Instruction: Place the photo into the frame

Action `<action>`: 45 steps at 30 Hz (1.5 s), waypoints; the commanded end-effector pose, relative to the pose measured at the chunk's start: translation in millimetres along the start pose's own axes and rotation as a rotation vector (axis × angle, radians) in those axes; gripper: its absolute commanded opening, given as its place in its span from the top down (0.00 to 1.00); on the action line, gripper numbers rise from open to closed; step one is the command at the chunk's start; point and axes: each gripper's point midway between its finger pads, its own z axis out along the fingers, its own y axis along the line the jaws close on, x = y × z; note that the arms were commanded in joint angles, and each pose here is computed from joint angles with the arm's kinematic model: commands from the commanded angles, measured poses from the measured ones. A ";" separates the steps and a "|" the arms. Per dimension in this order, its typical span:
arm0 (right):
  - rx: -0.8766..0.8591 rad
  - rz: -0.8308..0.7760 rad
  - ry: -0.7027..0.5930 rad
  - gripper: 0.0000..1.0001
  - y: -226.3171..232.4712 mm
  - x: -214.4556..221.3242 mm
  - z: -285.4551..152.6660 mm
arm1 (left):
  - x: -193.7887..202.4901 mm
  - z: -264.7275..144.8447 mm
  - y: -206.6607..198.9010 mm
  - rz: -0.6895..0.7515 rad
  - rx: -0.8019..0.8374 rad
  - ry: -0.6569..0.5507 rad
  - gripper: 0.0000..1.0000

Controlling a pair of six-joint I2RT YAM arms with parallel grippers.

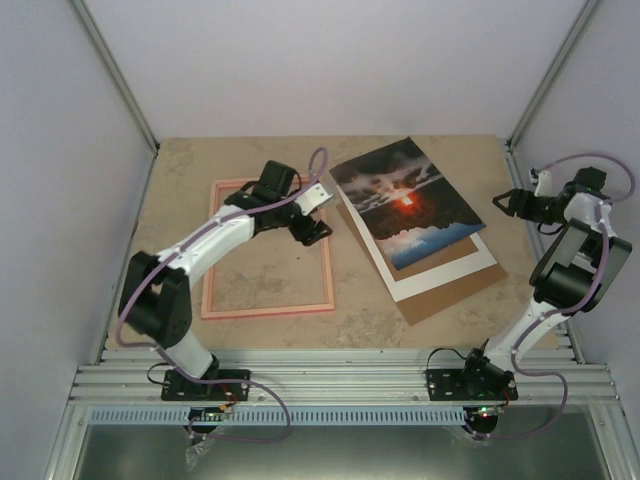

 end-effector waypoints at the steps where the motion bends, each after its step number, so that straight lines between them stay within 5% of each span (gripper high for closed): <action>1: -0.018 0.100 -0.009 0.35 -19.4 -6.0 5.7 | -54.5 37.9 0.5 -0.100 0.021 -0.138 0.20; 22: 0.007 0.387 0.029 0.43 -91.6 24.6 81.4 | -47.6 198.0 4.1 -0.138 0.088 -0.034 0.24; 34: -0.107 0.479 0.059 0.40 -71.1 33.6 111.2 | -26.8 217.8 3.1 -0.152 0.104 0.003 0.27; 45: -0.176 0.501 0.030 0.64 -56.4 29.1 106.7 | -21.2 222.4 0.7 -0.156 0.115 0.011 0.28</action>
